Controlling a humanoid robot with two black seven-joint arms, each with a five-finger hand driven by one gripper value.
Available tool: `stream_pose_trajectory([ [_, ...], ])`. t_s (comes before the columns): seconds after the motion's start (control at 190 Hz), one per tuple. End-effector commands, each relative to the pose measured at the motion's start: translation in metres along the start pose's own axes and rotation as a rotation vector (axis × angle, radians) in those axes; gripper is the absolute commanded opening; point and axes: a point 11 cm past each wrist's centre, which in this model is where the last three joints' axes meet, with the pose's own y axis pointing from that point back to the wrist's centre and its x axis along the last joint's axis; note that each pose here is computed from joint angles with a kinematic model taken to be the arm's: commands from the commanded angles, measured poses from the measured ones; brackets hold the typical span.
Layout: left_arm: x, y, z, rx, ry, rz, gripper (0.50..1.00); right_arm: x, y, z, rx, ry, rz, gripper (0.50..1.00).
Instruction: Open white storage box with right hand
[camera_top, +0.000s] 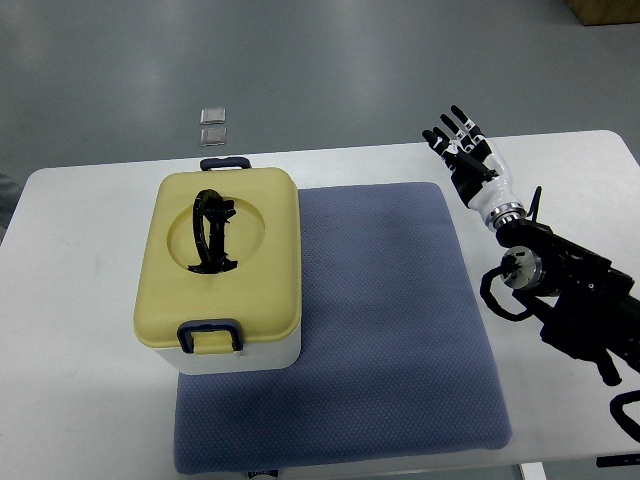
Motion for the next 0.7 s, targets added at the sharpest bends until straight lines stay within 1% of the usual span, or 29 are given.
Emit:
stream_pose_trajectory([
  [0.0,0.000,0.000,0.000,0.002,0.000,0.000,1.000,0.000,-0.002,-0.004,0.006,0.005,0.000,0.928],
  [0.221,0.000,0.000,0.000,0.000,-0.001,0.000,1.000,0.000,-0.002,-0.006,0.010,0.008,-0.003,0.928],
  [0.457,0.000,0.000,0.000,0.000,-0.001,0.000,1.000,-0.008,-0.010,-0.016,0.024,0.020,-0.027,0.928],
  [0.583,0.000,0.000,0.000,0.000,0.000,0.000,1.000,-0.026,-0.022,-0.032,0.044,0.057,-0.079,0.928],
  [0.693,0.000,0.000,0.000,0.000,-0.001,0.000,1.000,-0.053,-0.034,-0.048,0.061,0.175,-0.184,0.928],
])
